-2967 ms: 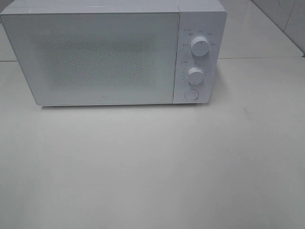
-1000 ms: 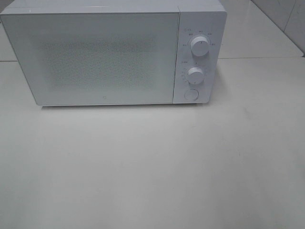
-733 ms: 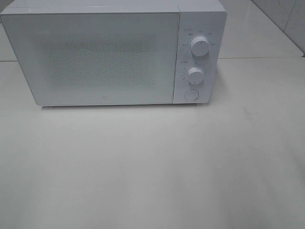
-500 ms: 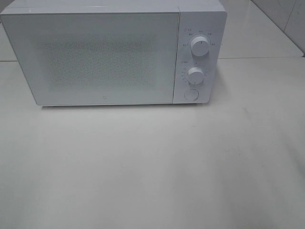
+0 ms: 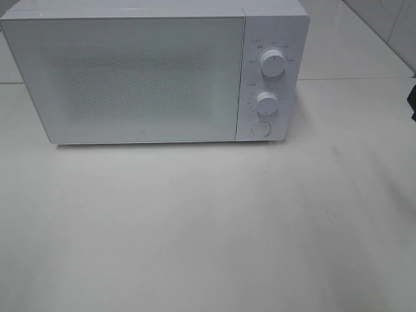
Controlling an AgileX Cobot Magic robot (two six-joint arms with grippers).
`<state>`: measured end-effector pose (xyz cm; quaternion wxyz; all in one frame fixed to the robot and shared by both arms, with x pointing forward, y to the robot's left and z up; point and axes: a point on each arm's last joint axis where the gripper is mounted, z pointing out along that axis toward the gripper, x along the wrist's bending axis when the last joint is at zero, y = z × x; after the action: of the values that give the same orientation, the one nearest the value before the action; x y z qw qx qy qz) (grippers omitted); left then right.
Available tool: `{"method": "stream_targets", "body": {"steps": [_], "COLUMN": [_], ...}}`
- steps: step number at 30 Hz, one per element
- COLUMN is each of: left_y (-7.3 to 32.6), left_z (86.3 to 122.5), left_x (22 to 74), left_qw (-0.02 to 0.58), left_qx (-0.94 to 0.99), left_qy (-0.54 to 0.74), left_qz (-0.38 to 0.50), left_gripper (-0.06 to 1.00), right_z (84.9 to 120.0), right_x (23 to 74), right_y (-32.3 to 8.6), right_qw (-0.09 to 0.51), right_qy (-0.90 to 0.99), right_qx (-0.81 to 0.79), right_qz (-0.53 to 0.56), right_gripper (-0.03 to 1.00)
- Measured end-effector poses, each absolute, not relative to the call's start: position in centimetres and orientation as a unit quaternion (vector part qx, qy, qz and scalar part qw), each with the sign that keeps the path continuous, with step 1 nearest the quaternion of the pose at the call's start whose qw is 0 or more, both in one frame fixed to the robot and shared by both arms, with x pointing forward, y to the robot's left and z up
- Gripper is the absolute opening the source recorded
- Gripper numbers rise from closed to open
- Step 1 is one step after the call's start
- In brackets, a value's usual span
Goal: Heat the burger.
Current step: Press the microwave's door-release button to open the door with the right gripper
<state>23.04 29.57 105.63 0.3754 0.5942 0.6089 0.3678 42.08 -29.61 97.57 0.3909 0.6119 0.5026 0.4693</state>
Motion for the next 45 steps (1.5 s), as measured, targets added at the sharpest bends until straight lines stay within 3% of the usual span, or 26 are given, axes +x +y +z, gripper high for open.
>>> {"method": "stream_targets", "body": {"steps": [10, 21, 33, 41, 45], "left_y": [29.6, 29.6, 29.6, 29.6, 29.6], "left_z": [105.6, 105.6, 105.6, 105.6, 105.6], "left_x": [23.0, 23.0, 23.0, 23.0, 23.0], "left_qw": [0.375, 0.375, 0.375, 0.375, 0.375], "left_qx": [0.594, 0.594, 0.594, 0.594, 0.594], "left_qy": [0.609, 0.609, 0.609, 0.609, 0.609], "left_qz": [0.368, 0.368, 0.368, 0.368, 0.368], "left_gripper": [0.98, 0.98, 0.98, 0.98, 0.98], "right_z": [93.5, 90.7, 90.8, 91.6, 91.6], "right_x": [42.8, 42.1, 42.3, 43.0, 43.1], "right_y": [-28.5, -23.6, -17.9, -16.6, -16.5], "right_qw": [0.377, 0.379, 0.375, 0.368, 0.318], "right_qy": [0.533, 0.584, 0.594, 0.573, 0.516], "right_qx": [0.603, 0.563, 0.544, 0.549, 0.604], "right_qz": [0.458, 0.445, 0.459, 0.485, 0.517], "right_gripper": [0.74, 0.74, 0.74, 0.74, 0.74]}}
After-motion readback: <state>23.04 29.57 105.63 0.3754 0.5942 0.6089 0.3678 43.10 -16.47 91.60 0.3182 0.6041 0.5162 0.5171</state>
